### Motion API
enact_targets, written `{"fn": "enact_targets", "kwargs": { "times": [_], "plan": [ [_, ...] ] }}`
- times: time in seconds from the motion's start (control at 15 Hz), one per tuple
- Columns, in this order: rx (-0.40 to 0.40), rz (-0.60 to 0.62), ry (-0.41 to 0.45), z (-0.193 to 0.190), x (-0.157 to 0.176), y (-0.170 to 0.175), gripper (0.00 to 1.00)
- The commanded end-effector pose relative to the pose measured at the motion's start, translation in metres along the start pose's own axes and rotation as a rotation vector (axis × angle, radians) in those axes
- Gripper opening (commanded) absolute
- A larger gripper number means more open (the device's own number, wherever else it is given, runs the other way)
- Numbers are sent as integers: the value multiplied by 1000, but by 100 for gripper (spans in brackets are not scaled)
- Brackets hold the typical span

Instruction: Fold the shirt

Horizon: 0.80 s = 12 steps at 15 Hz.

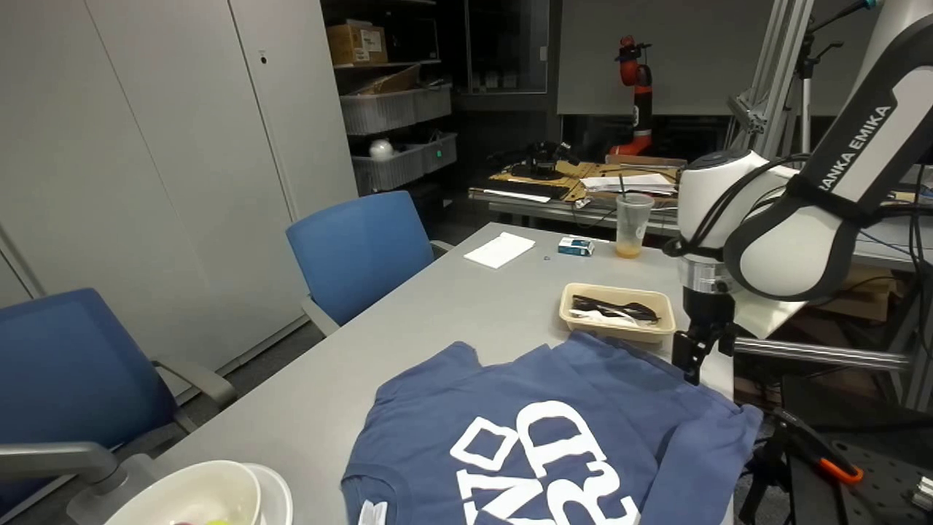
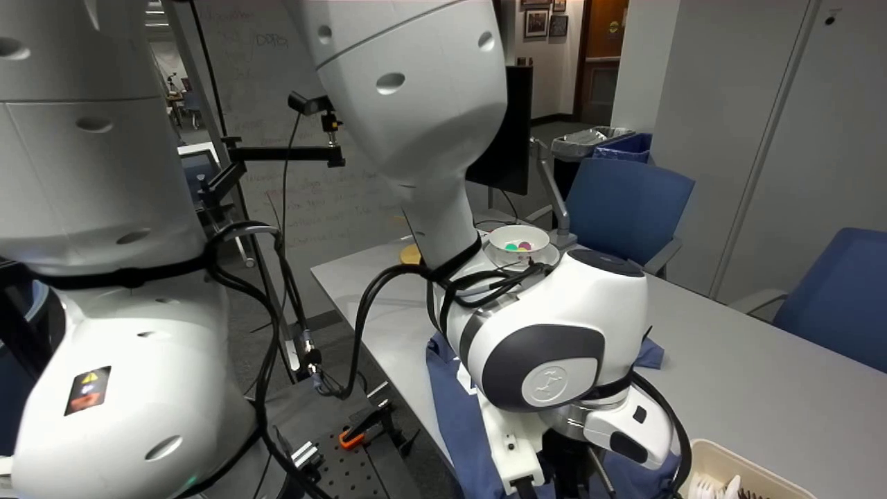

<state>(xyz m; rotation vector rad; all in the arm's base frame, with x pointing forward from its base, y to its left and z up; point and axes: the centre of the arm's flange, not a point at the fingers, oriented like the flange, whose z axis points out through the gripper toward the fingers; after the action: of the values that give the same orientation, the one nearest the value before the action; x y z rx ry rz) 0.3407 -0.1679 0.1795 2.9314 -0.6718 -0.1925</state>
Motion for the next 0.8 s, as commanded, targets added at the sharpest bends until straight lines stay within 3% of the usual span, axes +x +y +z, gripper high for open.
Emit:
{"fn": "enact_targets", "kwargs": {
  "times": [0.0, 0.6, 0.67, 0.73],
  "plan": [
    [1, -200, -7, 4, -71, -3, 100],
    [9, -701, -47, 6, -83, -48, 100],
    [3, -611, -22, 4, -11, -59, 100],
    [2, -623, -27, 5, -12, -62, 100]
  ]
}}
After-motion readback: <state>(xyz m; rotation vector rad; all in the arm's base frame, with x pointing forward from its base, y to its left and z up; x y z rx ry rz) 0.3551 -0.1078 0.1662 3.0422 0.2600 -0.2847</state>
